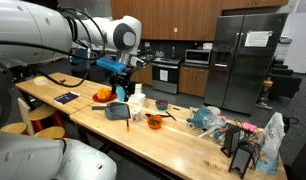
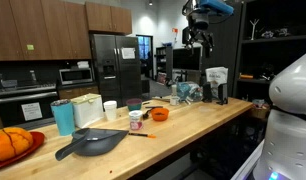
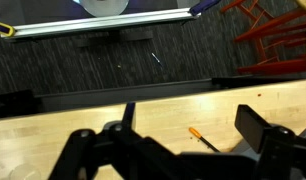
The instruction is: Put the transparent lid on the white can
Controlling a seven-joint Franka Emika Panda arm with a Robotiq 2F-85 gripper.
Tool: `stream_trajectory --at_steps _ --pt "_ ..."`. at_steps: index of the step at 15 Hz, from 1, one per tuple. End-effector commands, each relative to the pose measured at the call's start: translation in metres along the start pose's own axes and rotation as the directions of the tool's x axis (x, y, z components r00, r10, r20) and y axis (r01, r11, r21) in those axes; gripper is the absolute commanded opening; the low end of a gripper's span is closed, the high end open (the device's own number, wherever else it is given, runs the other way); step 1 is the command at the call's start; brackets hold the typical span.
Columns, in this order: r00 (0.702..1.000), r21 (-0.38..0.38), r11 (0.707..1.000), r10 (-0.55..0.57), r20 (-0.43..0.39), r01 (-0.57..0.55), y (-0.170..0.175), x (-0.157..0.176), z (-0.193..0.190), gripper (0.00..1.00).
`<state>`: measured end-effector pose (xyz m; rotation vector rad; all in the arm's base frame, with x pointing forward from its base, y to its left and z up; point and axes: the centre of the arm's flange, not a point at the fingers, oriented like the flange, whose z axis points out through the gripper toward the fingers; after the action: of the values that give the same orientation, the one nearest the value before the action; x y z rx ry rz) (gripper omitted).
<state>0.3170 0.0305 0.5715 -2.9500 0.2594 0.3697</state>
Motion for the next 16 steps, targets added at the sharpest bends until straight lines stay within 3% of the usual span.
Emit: stream_trajectory --at_steps 1,9,11,16 --pt "1.000 0.000 1.000 0.000 -0.001 0.000 0.000 0.000 0.000 1.00" --pt "1.000 -0.004 1.000 -0.022 0.006 0.022 0.000 -0.002 0.003 1.00" --pt "0.999 -0.009 0.999 -0.045 -0.027 0.045 0.007 -0.004 0.013 1.00" --pt "0.991 0.028 0.999 0.039 -0.130 -0.036 0.054 0.006 0.036 1.00"
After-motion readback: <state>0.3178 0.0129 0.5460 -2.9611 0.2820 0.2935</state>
